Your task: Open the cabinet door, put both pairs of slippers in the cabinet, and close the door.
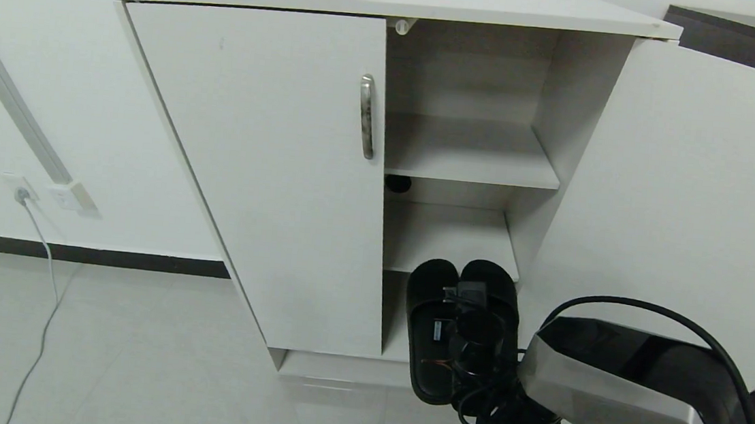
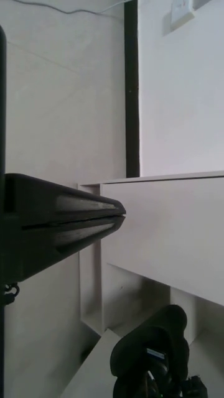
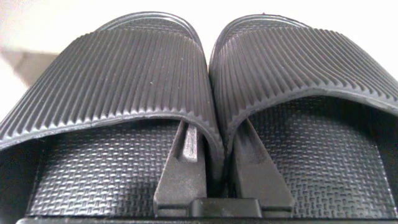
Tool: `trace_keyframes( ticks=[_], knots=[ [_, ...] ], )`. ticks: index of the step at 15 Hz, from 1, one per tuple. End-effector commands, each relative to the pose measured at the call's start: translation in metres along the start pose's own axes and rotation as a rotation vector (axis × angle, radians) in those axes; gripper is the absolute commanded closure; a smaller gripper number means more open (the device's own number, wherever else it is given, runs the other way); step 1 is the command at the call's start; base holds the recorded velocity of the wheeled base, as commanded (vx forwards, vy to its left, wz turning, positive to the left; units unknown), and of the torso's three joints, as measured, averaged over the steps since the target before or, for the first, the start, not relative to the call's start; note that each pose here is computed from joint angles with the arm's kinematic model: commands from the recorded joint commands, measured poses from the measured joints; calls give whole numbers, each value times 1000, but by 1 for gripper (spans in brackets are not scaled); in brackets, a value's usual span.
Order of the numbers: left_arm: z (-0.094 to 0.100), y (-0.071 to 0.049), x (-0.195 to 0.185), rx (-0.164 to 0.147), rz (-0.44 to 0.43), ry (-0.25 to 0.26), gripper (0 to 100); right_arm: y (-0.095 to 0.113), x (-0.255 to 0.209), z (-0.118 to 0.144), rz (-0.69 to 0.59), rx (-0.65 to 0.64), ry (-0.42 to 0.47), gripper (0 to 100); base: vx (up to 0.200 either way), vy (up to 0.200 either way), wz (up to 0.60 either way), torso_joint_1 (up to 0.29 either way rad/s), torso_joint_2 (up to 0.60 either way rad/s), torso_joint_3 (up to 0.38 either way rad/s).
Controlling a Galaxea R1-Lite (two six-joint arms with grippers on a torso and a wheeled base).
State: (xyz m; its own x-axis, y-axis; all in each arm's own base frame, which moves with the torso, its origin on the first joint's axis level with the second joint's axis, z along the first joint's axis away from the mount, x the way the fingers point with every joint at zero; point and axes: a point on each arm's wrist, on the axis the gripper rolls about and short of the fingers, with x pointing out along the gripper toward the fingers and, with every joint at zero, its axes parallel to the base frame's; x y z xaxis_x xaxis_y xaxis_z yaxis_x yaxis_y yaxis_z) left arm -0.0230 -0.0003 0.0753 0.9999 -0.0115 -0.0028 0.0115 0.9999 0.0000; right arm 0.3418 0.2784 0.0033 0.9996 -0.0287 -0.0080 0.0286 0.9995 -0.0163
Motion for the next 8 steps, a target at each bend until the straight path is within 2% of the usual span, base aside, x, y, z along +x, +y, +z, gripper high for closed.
trace_keyframes(
  ticks=[1, 5, 8],
  knots=[
    [0, 0, 0, 0, 2, 2, 100, 0, 0, 3, 0, 4, -5, 100, 200, 0, 0, 7, 7, 2],
    [0, 0, 0, 0, 2, 2, 100, 0, 0, 3, 0, 4, -5, 100, 200, 0, 0, 2, 2, 5],
    [0, 0, 0, -8, 7, 2, 100, -1, 1, 5, -4, 8, -9, 100, 0, 0, 0, 0, 0, 0]
  ],
)
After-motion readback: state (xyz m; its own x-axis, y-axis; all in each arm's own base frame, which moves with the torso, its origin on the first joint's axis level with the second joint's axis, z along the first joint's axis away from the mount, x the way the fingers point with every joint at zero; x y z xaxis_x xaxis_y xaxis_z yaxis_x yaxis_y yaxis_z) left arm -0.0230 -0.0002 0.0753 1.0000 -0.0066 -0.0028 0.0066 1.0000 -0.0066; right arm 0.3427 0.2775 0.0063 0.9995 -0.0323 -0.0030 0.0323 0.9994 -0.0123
